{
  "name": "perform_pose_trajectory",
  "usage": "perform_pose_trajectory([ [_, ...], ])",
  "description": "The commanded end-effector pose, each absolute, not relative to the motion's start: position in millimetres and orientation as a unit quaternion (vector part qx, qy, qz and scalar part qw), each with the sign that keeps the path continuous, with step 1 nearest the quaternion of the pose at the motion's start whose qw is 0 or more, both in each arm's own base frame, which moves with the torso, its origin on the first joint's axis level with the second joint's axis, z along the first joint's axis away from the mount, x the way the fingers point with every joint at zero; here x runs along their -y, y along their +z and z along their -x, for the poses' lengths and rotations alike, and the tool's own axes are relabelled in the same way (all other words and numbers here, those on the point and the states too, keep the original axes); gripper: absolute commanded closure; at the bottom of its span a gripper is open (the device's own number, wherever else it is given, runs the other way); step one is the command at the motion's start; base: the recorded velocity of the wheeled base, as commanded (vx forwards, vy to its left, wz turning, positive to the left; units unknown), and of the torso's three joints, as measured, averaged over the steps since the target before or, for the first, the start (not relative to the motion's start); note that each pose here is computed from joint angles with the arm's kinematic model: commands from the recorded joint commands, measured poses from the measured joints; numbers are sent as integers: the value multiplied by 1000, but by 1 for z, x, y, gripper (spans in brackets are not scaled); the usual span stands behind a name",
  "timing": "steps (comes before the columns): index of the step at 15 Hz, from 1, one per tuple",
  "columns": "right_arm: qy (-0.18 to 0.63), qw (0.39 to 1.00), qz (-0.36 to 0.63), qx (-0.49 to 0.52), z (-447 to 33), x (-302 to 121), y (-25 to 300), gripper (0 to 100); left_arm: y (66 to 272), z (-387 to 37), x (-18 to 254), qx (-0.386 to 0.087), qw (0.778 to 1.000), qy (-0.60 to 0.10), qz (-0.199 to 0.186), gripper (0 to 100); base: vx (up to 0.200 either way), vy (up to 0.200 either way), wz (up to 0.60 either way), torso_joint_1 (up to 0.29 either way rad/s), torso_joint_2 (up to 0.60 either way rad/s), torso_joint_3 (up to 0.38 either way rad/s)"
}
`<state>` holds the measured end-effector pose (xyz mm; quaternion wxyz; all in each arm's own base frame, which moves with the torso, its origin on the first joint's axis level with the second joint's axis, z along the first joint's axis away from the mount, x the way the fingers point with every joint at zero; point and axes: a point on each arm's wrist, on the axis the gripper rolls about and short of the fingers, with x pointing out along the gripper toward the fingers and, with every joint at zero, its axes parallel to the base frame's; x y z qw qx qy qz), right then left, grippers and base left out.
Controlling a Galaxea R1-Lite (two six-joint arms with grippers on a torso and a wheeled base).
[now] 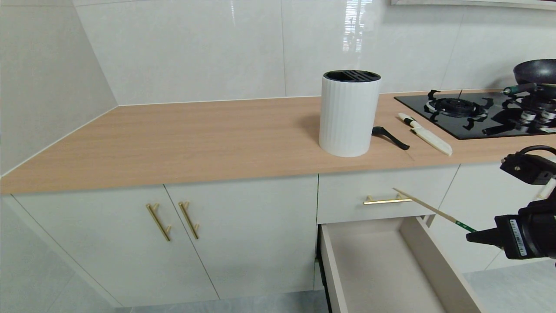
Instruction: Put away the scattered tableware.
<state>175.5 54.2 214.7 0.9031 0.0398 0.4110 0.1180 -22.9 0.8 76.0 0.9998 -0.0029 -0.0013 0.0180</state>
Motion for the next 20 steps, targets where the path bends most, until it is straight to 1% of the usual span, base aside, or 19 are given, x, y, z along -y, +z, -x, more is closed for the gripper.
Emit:
perform_pose_trajectory([
  [1, 132, 892, -27, -432, -179, -64, 205, 100, 76, 23, -1, 1, 1000, 18, 3, 0, 0, 0, 0, 0, 0, 0],
  [4, 144, 885, -18, -443, -177, -69, 200, 100, 76, 23, -1, 1, 1000, 18, 3, 0, 0, 0, 0, -11, 32, 19],
  [7, 145, 875, -10, -462, -178, -72, 190, 100, 76, 23, -1, 0, 1000, 18, 3, 0, 0, 0, 0, -134, 341, 216],
  [8, 132, 863, 1, -488, -188, -77, 177, 100, 76, 23, -1, 1, 1000, 18, 3, 0, 0, 0, 0, -154, 442, 276],
  [11, 119, 841, 11, -528, -204, -83, 156, 100, 76, 23, -1, 1, 1000, 18, 3, 0, 0, 0, 0, -160, 466, 292],
  [17, 119, 839, 12, -531, -223, -90, 140, 100, 76, 23, -1, 1, 1000, 18, 3, 0, 0, 0, 0, -133, 456, 319],
  [20, 124, 854, 7, -506, -243, -98, 131, 100, 76, 23, -1, 0, 1000, 18, 3, 0, 0, 0, 0, -56, 336, 264],
])
